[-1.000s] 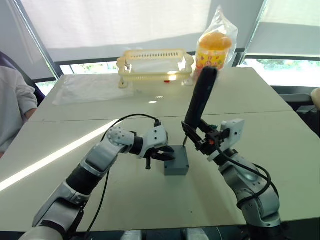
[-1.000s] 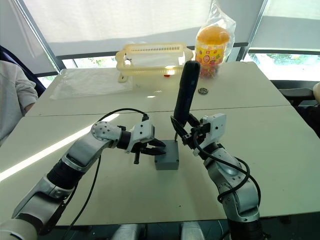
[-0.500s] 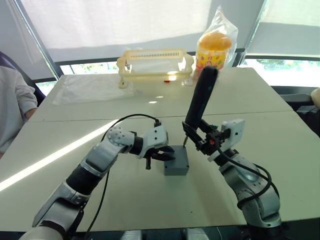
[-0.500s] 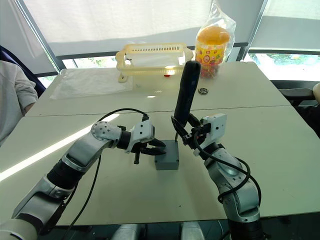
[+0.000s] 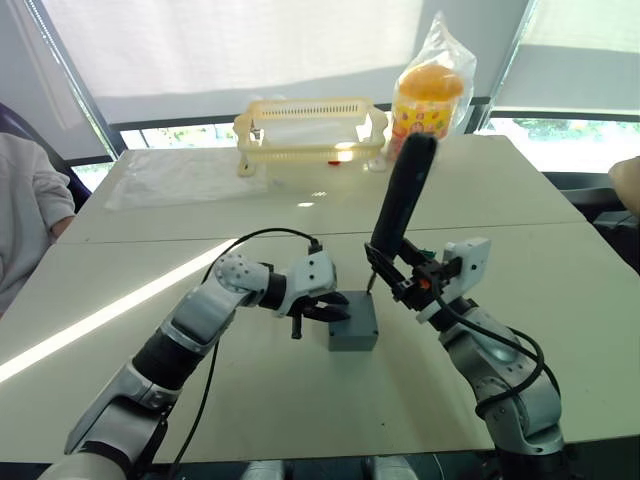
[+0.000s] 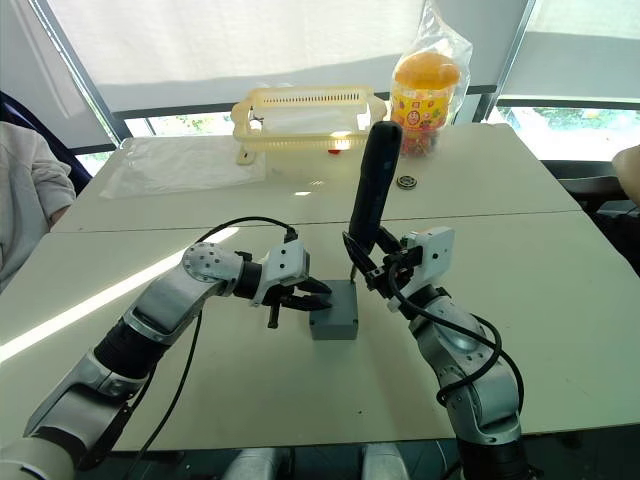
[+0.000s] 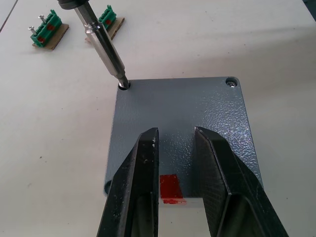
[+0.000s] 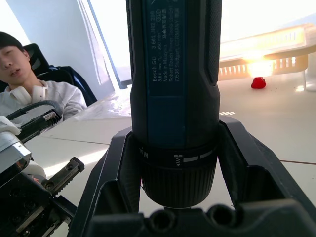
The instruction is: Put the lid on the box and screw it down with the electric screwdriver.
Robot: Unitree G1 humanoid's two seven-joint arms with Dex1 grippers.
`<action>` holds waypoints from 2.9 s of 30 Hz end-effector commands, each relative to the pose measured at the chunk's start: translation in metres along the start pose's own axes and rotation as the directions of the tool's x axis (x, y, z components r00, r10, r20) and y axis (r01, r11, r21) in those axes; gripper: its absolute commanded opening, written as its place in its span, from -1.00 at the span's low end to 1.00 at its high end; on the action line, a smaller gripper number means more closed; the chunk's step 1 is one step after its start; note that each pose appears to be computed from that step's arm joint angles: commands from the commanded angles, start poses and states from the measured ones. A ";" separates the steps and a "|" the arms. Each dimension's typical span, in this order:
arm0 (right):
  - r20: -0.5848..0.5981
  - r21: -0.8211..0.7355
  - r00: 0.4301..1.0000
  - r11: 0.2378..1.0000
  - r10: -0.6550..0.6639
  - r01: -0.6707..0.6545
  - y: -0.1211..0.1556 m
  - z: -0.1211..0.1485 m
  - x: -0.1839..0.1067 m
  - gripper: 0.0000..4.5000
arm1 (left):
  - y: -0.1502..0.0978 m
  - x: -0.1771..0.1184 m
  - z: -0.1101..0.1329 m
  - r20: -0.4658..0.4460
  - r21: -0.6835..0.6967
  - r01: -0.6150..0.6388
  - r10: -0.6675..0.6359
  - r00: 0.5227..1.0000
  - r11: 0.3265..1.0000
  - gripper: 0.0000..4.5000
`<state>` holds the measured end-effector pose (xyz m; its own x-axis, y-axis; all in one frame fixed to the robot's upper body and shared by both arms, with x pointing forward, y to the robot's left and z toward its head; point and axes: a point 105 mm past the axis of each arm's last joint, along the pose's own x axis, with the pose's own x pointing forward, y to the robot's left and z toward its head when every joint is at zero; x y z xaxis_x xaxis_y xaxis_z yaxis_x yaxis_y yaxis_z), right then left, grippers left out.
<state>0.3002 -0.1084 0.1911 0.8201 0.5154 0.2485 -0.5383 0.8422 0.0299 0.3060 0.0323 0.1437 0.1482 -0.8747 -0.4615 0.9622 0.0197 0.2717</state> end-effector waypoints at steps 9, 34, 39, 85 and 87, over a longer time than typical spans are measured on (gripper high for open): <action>0.112 -0.045 0.994 0.999 0.005 0.000 0.000 0.032 -0.001 -0.21 | -0.005 0.004 -0.014 -0.050 -0.025 0.019 -0.020 0.999 1.000 -0.50; 0.120 -0.027 0.992 0.999 0.038 -0.035 0.014 0.035 0.000 -0.21 | -0.008 0.002 -0.015 -0.052 -0.020 0.023 -0.024 0.998 1.000 -0.50; 0.112 -0.027 0.993 0.999 0.030 -0.027 0.011 0.031 0.000 -0.21 | -0.008 0.003 -0.014 -0.050 -0.022 0.024 -0.025 0.998 0.999 -0.50; 0.120 -0.032 0.993 0.999 0.018 -0.014 0.009 0.032 0.000 -0.21 | -0.008 0.004 -0.013 -0.047 -0.026 0.023 -0.024 0.999 0.999 -0.50; 0.115 -0.032 0.993 0.999 0.016 -0.013 0.008 0.030 0.000 -0.21 | -0.008 0.003 -0.013 -0.047 -0.026 0.022 -0.024 0.999 0.999 -0.50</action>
<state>0.2976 -0.1100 0.1952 0.8272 0.4971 0.2621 -0.5241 0.8507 0.0405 0.3043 0.0330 0.1427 0.1482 -0.8740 -0.4628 0.9621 0.0191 0.2719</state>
